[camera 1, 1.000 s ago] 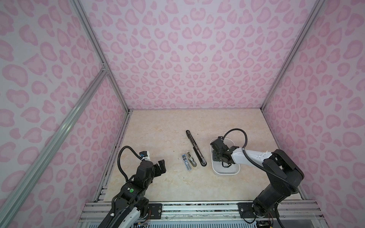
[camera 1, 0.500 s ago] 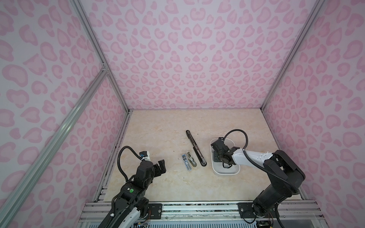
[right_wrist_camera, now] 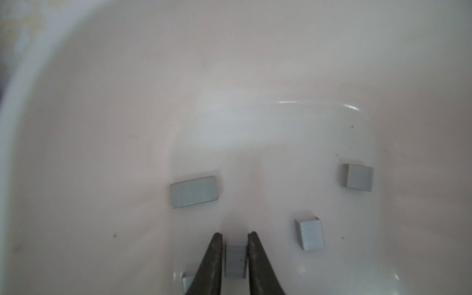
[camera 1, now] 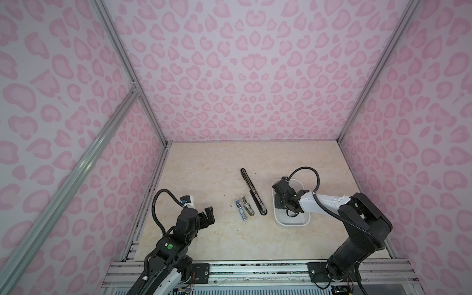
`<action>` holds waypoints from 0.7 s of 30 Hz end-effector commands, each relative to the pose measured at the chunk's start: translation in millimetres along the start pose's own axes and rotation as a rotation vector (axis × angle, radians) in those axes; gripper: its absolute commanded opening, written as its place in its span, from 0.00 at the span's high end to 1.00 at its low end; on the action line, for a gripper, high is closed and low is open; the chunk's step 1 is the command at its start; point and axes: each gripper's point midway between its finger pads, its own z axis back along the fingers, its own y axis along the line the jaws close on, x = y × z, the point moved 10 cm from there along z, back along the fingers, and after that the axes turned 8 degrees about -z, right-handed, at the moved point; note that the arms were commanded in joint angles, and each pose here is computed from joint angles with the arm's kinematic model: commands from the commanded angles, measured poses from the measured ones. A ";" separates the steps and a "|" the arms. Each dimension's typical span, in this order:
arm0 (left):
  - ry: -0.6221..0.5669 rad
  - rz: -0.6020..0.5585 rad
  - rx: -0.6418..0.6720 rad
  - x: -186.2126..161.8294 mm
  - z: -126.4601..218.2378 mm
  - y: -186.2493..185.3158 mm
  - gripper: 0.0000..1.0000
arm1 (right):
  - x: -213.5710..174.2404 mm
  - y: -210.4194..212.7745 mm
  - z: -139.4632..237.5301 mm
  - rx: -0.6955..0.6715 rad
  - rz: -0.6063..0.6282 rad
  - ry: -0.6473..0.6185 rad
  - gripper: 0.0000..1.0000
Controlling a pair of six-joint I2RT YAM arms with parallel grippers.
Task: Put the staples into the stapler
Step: 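Lower the right gripper and close on a grey staple block in the tray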
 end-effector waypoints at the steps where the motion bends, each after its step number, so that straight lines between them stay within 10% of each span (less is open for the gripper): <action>1: -0.011 0.005 -0.005 1.2 -0.7 -0.6 0.01 | -6.7 -6.1 -5.2 -0.030 0.008 0.033 0.80; 21: -0.012 0.005 -0.006 1.4 -0.7 -0.7 0.00 | -8.4 -10.0 -2.8 -0.032 -0.001 0.039 0.79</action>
